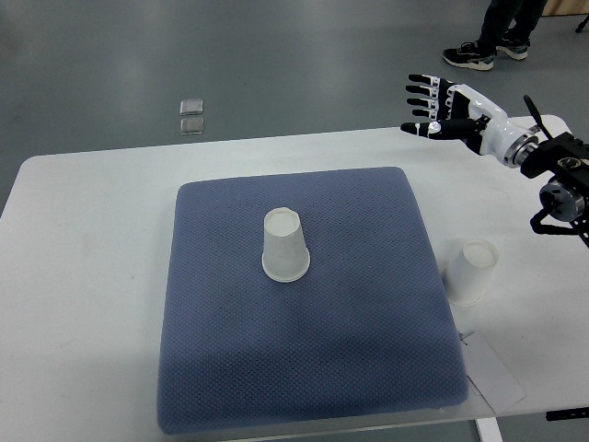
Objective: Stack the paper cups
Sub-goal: 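Move the right hand down toward the white cup beside the pad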
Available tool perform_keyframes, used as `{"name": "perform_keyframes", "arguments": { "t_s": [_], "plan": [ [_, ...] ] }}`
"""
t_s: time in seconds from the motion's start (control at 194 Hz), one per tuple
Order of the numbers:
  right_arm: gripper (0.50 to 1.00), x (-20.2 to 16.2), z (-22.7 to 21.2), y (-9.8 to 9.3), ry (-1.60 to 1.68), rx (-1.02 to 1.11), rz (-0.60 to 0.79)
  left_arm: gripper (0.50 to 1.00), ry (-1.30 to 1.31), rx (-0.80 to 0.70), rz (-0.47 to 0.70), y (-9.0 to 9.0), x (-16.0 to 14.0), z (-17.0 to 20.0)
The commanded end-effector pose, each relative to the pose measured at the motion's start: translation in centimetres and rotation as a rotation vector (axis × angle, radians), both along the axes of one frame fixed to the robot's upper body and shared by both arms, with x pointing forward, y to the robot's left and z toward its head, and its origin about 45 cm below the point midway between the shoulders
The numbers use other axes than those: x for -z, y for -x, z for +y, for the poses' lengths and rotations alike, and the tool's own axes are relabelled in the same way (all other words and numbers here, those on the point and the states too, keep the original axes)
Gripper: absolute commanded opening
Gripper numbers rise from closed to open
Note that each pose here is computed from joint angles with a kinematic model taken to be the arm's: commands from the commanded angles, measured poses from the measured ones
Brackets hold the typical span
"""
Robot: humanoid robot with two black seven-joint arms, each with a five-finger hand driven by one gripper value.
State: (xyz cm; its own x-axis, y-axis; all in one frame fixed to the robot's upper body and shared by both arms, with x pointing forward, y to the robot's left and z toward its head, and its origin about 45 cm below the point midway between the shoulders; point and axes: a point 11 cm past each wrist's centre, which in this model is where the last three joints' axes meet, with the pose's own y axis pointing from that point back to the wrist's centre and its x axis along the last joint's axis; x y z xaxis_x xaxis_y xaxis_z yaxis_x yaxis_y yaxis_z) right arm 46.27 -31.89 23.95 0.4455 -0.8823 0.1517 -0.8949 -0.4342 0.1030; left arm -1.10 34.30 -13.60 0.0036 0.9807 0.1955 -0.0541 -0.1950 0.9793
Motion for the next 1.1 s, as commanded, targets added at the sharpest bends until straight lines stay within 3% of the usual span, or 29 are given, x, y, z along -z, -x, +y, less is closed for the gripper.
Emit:
{"name": "perform_keyframes", "arguments": {
  "t_s": [0.0, 0.222, 0.346, 0.485, 0.743, 1.093],
  "plan": [
    [0.905, -2.3, -2.4, 0.7, 0.148, -0.054, -0.050, 1.000, 0.000, 0.000, 0.000, 0.0, 0.0, 0.0],
    [0.903, -8.2, -7.6, 1.9, 0.456, -0.154, -0.144, 1.000, 0.000, 0.000, 0.000, 0.0, 0.0, 0.0],
    [0.905, -10.9, -9.8, 4.2, 0.582, -0.241, -0.137, 1.000, 0.000, 0.000, 0.000, 0.0, 0.0, 0.0],
    [0.905, -12.4, -9.5, 6.5, 0.748, -0.359, -0.150, 1.000, 0.000, 0.000, 0.000, 0.0, 0.0, 0.0],
    [0.903, -11.1, -7.7, 8.4, 0.975, -0.528, -0.160, 1.000, 0.000, 0.000, 0.000, 0.0, 0.0, 0.0],
    [0.897, -6.3, -6.1, 10.0, 1.065, -0.643, -0.139, 1.000, 0.000, 0.000, 0.000, 0.0, 0.0, 0.0]
  ]
}}
